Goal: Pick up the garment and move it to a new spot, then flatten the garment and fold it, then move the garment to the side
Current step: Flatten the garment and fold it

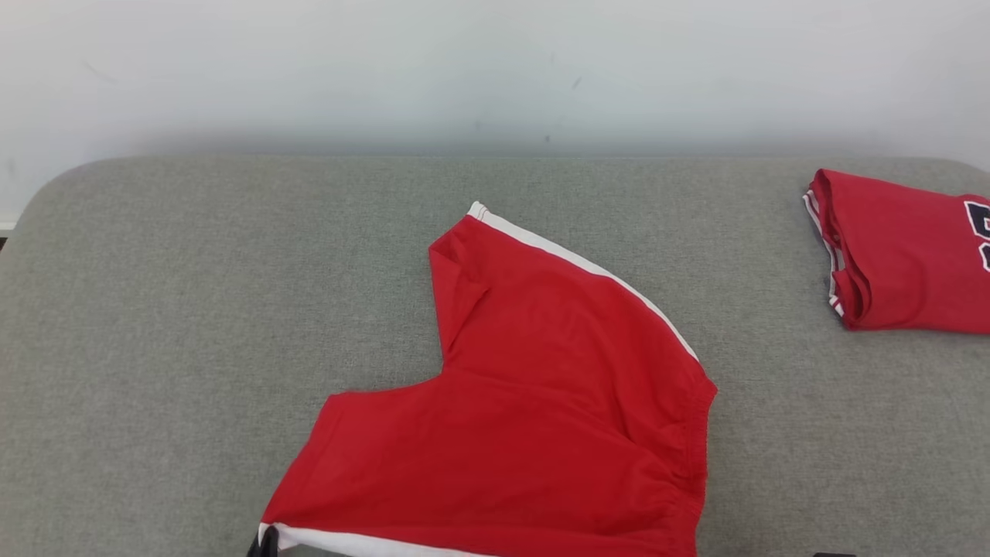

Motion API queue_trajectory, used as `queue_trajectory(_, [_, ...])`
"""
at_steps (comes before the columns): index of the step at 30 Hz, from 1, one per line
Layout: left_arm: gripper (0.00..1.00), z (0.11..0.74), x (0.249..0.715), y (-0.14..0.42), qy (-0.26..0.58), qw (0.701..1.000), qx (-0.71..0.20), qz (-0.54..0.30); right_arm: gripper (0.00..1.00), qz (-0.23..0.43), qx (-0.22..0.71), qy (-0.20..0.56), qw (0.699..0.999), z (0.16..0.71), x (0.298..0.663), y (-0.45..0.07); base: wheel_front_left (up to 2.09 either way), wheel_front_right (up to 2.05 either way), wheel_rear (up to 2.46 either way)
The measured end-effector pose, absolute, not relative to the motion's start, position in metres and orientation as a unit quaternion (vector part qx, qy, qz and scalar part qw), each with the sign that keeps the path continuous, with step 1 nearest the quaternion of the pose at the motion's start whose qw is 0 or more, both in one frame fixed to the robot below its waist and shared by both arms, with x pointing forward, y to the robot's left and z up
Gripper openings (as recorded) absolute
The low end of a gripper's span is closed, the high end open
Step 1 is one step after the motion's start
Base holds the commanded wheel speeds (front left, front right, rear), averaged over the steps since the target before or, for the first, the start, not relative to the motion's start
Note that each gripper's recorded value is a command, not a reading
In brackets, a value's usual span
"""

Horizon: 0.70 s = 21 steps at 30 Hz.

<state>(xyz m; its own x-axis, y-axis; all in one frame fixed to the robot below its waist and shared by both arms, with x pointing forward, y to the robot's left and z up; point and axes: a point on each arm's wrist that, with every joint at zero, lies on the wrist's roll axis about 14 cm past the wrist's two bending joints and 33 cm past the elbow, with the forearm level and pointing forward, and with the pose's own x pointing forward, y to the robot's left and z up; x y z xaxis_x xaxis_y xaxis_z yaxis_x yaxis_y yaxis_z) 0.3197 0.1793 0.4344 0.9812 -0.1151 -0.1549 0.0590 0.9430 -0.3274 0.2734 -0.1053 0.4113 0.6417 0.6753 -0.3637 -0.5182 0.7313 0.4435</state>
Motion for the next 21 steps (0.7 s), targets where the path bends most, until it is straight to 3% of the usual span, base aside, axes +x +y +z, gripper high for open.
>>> queue_trajectory(7, [0.00,0.464,0.351,0.164,0.041,0.985,-0.139,-0.096,0.00,0.328,0.173,0.218,0.903,0.434,0.287,-0.101,0.00,0.00,0.00])
queue_trajectory(15, [0.00,0.519,0.424,0.137,-0.017,0.977,-0.055,-0.205,0.00,0.296,0.223,0.151,0.916,0.475,0.330,-0.112,0.00,0.00,0.00])
queue_trajectory(21, [0.00,0.540,0.478,0.119,-0.009,0.967,-0.021,-0.254,0.00,0.275,0.237,0.125,0.923,0.487,0.360,-0.120,0.00,0.00,0.00])
